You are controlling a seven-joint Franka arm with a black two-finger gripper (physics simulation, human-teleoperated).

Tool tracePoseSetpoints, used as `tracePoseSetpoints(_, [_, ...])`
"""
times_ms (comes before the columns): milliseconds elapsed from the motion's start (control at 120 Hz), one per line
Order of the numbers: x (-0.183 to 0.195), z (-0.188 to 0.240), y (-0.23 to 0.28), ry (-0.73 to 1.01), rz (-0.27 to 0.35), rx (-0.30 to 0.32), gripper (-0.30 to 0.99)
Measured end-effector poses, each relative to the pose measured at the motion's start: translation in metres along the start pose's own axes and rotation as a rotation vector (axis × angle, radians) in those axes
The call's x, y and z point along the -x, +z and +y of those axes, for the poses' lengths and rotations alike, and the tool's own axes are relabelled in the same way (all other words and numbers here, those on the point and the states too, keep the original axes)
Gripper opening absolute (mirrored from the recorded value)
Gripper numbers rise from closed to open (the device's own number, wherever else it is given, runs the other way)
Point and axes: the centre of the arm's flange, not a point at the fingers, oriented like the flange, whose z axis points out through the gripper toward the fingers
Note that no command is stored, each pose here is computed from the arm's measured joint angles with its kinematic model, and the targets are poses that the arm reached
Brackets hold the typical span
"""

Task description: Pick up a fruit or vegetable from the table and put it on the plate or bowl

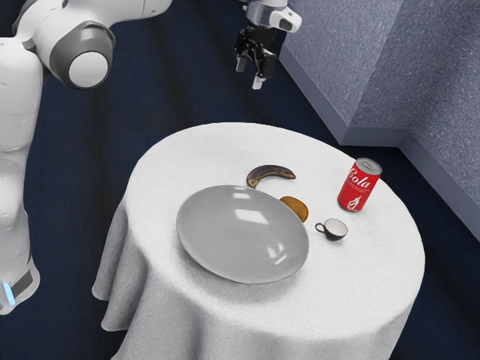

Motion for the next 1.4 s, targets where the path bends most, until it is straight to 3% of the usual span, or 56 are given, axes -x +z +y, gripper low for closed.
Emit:
tracePoseSetpoints(275, [0.003, 0.004, -0.006, 0.028, 0.010, 0.003, 0.69])
tracePoseSetpoints(350, [0.007, 0.034, -0.016, 0.085, 0.024, 0.016, 0.69])
tracePoseSetpoints(450, [0.022, 0.080, -0.004, 0.163, -0.010, 0.029, 0.69])
tracePoseSetpoints(600, [0.067, 0.105, 0.022, 0.209, -0.041, 0.031, 0.69])
tracePoseSetpoints(850, [0.077, 0.073, 0.019, 0.097, -0.020, 0.005, 0.69])
tracePoseSetpoints(1167, [0.077, 0.082, 0.030, 0.062, -0.048, -0.002, 0.69])
tracePoseSetpoints(1400, [0.073, 0.055, 0.057, 0.007, -0.066, -0.010, 0.69])
